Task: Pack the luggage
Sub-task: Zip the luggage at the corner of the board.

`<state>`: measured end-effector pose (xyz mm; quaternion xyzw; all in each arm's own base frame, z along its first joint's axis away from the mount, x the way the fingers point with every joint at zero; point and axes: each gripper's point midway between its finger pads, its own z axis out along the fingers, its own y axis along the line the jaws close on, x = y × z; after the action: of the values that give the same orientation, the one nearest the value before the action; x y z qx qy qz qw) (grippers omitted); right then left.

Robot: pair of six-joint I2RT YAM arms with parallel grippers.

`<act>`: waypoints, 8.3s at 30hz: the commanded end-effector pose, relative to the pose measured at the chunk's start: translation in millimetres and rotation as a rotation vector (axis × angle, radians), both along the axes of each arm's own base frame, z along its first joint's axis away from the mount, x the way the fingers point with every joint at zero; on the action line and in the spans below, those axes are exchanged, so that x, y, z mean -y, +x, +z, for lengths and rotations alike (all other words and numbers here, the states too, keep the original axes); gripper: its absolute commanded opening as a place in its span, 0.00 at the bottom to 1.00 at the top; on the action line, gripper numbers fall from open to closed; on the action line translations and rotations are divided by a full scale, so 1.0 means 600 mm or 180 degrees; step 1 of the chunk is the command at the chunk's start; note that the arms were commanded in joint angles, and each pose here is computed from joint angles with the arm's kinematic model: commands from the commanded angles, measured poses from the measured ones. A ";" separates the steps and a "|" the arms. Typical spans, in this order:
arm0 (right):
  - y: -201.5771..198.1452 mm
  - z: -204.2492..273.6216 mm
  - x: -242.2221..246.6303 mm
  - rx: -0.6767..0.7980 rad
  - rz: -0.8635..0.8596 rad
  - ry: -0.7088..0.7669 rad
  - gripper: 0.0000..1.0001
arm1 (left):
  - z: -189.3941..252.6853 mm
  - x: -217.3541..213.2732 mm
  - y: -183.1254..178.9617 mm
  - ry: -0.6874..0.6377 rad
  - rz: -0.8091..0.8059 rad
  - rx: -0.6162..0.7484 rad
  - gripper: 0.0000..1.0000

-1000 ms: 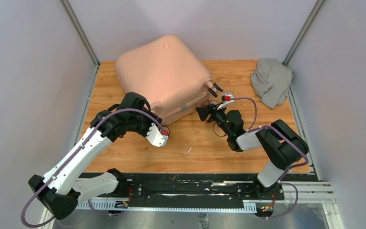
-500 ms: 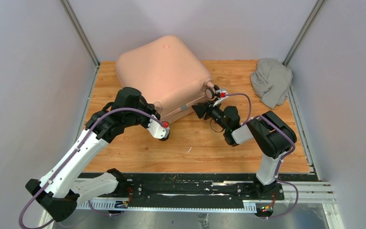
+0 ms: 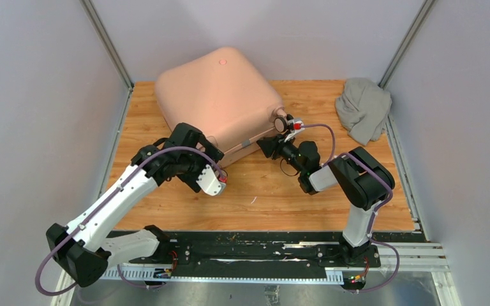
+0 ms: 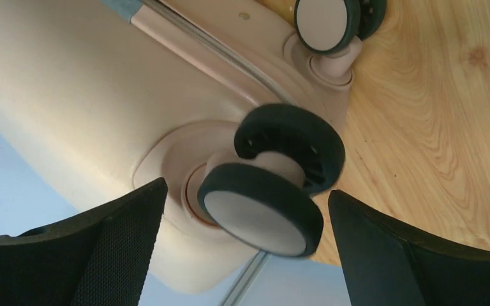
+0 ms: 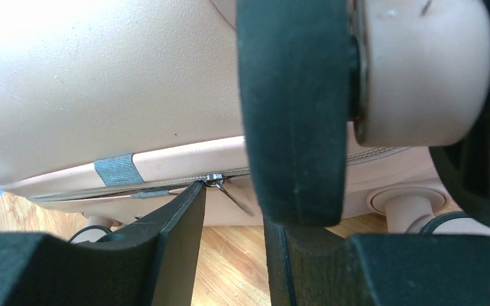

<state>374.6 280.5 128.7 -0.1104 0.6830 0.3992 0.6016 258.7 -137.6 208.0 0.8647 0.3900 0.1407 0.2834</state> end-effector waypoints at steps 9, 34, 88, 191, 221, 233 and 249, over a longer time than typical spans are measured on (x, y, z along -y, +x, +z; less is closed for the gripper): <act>-0.003 -0.005 -0.005 0.0031 -0.0014 0.0059 0.40 | -0.018 0.055 0.027 -0.0036 -0.0223 -0.0318 1.00; 0.010 0.008 0.017 0.0158 -0.0215 0.0006 0.00 | 0.015 0.070 0.013 0.0015 -0.0318 -0.0068 0.00; -0.187 0.013 -0.077 -0.0444 0.0546 -0.0460 0.59 | 0.026 0.011 0.011 0.0379 -0.0229 0.0132 0.67; -0.089 0.027 -0.053 -0.0027 0.1289 0.0399 0.35 | -0.009 0.300 0.046 -0.0105 -0.0006 -0.0734 0.00; -0.112 -0.031 -0.003 -0.0177 0.0950 0.0138 0.84 | 0.042 0.306 0.051 -0.0291 -0.0070 -0.0547 0.00; -0.066 0.011 -0.040 0.0019 0.1120 0.0288 0.68 | 0.041 0.309 0.056 -0.0268 -0.0076 -0.0520 0.00; -0.074 0.029 -0.044 0.0036 0.1124 0.0405 0.19 | 0.043 0.312 0.062 -0.0261 -0.0057 -0.0488 0.00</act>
<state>319.3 305.0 114.8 -0.1933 0.6574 0.5463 0.4817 279.4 -304.8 186.9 0.8815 0.4259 0.0254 0.2023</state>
